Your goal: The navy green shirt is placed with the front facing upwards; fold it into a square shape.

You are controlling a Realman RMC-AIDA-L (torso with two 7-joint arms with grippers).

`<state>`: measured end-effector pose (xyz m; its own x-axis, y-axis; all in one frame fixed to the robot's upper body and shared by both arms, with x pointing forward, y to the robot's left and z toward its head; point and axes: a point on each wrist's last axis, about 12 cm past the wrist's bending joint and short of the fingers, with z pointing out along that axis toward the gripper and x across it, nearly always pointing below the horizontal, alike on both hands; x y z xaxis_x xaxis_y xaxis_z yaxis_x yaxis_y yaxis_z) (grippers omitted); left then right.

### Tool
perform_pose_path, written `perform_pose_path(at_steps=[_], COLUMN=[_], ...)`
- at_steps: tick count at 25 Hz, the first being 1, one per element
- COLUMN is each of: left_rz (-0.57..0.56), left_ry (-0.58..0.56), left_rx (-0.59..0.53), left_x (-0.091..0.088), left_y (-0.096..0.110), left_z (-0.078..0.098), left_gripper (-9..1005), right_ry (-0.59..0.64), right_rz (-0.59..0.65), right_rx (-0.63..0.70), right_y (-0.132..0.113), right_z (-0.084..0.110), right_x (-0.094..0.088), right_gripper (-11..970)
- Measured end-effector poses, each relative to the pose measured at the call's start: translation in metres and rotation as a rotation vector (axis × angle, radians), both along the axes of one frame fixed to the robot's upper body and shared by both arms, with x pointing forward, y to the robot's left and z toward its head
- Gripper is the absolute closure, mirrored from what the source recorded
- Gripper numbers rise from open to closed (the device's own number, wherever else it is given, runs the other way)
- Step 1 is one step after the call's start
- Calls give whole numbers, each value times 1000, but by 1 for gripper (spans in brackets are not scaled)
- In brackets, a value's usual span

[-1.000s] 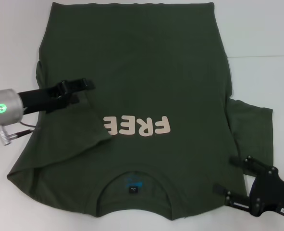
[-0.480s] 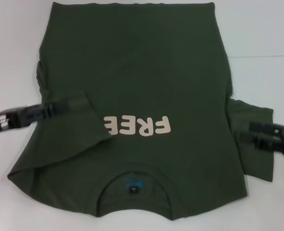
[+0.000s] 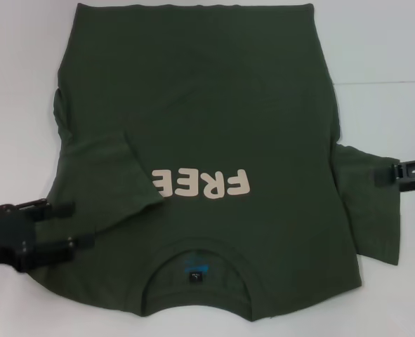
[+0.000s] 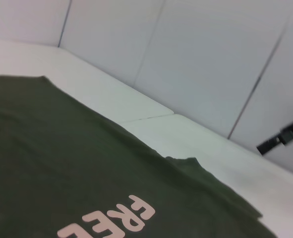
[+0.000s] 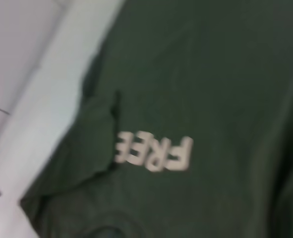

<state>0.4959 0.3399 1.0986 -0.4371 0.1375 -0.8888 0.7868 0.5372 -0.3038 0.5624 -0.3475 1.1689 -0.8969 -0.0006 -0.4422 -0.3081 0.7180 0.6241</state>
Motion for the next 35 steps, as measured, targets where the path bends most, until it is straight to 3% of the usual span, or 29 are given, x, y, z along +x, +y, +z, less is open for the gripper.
perform_pose_path(at_steps=[4, 8, 14, 26, 35], left_rz=[-50, -14, 31, -10, -36], left_ry=[-124, -182, -242, -293, -294], left_rx=[47, 66, 5, 5, 11], left_x=[-17, -24, -39, -53, -55], left_y=[-2, -1, 7, 5, 3], left_z=[-5, -4, 2, -7, -9], left_gripper=[219, 217, 213, 214, 213], right_ry=[107, 172, 195, 247, 269], right_rz=[-61, -100, -184, -272, -294], right_rx=[-113, -216, -332, -318, -307], right_y=[-1, 0, -5, -2, 4], right_z=[10, 10, 6, -29, -44], right_x=[7, 14, 22, 31, 34], right_gripper=[83, 90, 102, 125, 158])
